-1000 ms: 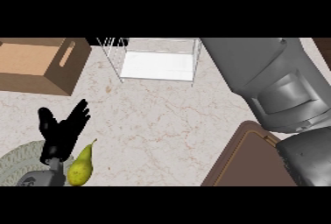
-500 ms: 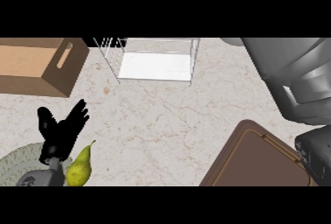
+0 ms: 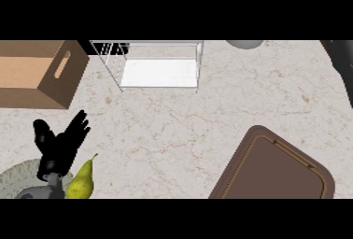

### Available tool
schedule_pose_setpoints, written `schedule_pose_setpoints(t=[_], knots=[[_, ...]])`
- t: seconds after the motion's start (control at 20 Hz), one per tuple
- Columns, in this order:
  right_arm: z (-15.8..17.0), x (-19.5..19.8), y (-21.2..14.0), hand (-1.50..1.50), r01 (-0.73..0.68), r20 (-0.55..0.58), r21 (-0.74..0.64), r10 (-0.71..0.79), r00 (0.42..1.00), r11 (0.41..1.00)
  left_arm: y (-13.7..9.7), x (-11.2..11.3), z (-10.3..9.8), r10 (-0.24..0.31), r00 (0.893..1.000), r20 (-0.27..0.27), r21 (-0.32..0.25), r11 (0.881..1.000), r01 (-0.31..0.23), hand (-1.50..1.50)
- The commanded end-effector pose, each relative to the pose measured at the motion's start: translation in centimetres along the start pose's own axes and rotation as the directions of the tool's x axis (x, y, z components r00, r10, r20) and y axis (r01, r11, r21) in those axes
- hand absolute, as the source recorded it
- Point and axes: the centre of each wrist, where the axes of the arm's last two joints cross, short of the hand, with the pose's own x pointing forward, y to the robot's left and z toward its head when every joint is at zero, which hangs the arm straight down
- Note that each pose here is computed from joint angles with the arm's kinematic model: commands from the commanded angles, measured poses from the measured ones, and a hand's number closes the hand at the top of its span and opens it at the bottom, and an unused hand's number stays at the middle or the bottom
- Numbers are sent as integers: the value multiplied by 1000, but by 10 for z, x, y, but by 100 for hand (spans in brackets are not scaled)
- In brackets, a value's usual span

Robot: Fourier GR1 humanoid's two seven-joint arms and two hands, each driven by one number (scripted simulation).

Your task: Pick the cupcake from the tray and place it in the tiered shelf

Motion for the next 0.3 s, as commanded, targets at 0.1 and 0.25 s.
schedule_pose_setpoints(t=[0.1,0.25], knots=[[-31,-10,-53,-150,22,-5,50,-22,1000,999,4,-16,-2,7,999,-47,23,1000,-6,0],[-29,-12,-70,-150,28,-2,56,-28,1000,998,12,-20,3,22,998,-52,28,999,-21,0]])
